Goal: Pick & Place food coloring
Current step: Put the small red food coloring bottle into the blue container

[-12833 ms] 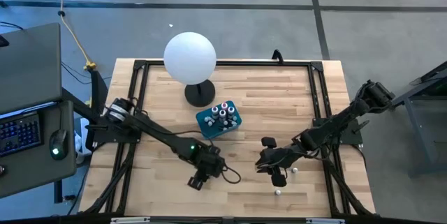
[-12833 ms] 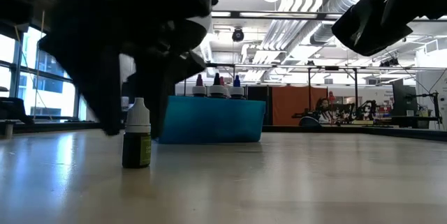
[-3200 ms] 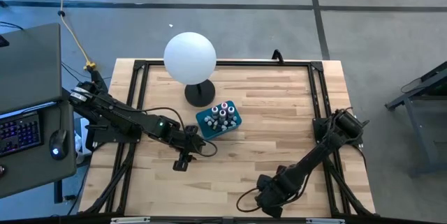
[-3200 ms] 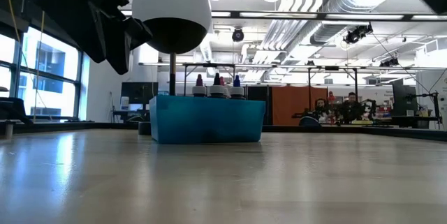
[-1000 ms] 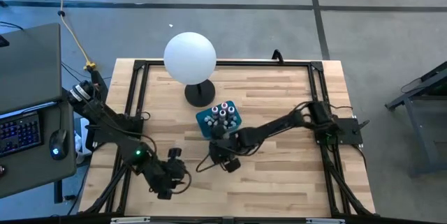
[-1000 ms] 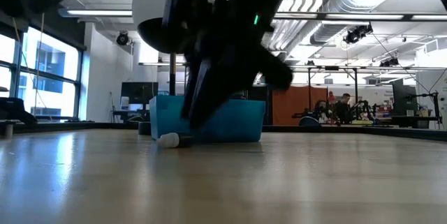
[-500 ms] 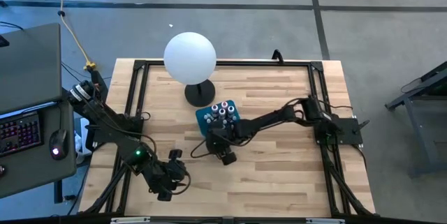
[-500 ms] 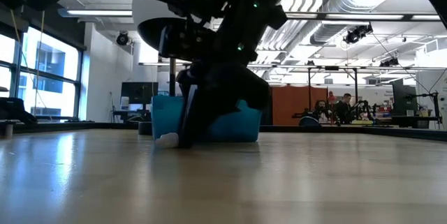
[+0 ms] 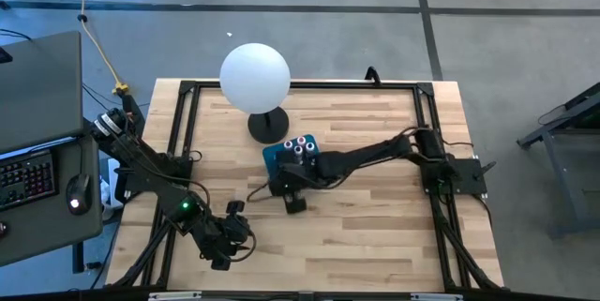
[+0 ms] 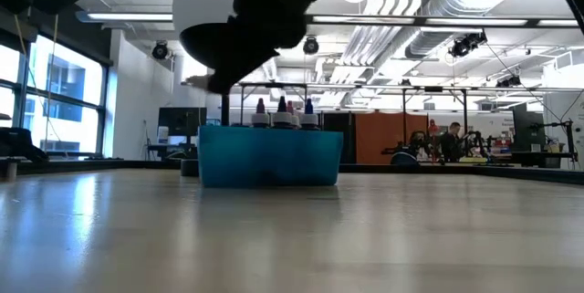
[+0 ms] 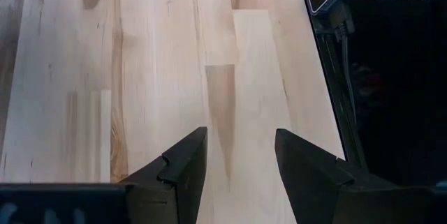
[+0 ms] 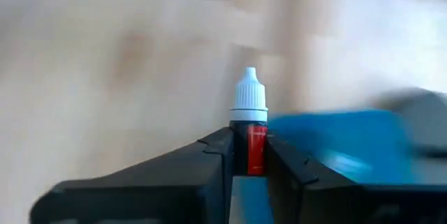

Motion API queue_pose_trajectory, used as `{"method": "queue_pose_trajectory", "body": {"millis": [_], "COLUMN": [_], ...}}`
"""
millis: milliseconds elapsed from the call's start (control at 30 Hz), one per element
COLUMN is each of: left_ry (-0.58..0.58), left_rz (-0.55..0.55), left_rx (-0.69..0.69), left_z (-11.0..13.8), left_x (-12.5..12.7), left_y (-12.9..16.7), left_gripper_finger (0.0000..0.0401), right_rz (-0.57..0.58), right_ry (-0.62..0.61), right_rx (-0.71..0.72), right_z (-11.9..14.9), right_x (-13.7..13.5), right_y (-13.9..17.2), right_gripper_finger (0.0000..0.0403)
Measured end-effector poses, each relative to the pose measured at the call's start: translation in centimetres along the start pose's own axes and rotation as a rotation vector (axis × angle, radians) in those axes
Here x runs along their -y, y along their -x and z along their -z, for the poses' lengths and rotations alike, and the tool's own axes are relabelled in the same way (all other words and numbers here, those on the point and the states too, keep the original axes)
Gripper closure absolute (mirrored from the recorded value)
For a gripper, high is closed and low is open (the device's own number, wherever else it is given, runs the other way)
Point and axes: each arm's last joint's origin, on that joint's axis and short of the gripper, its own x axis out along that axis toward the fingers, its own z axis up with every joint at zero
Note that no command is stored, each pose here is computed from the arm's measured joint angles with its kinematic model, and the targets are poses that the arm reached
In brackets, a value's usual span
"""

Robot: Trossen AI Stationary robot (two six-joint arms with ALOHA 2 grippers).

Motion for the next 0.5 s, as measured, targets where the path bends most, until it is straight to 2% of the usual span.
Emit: {"method": "queue_pose_trajectory", "body": {"millis": [67, 133, 233, 333, 400, 500], "left_ry": [0.000, 0.000, 0.000, -0.001, -0.001, -0.010], "left_rz": [0.000, 0.004, 0.006, 0.005, 0.004, 0.003], "left_rx": [0.000, -0.003, -0.005, -0.007, -0.007, -0.009], "left_z": [0.0, 0.0, 0.0, 0.0, 0.0, 0.1], "left_x": [0.0, 0.0, 0.0, 0.0, 0.0, 0.0], "left_y": [0.0, 0.0, 0.0, 0.0, 0.0, 0.0], "left_gripper_finger": [0.0233, 0.0233, 0.0233, 0.0233, 0.0233, 0.0233], "right_rz": [0.124, 0.178, 0.130, 0.090, 0.097, 0.116], "right_ry": [-0.023, -0.053, -0.132, -0.211, -0.223, -0.230], "right_rx": [-0.017, -0.033, -0.034, -0.078, -0.119, -0.119], "right_z": [-0.2, 0.1, 0.9, 2.9, 4.2, 4.6], "right_x": [1.3, 2.7, 4.6, 5.8, 6.1, 6.5], "right_y": [0.6, 0.6, 0.2, -1.4, -2.1, -2.3], "right_gripper_finger": [0.0342, 0.0333, 0.0328, 0.0326, 0.0326, 0.0325]}}
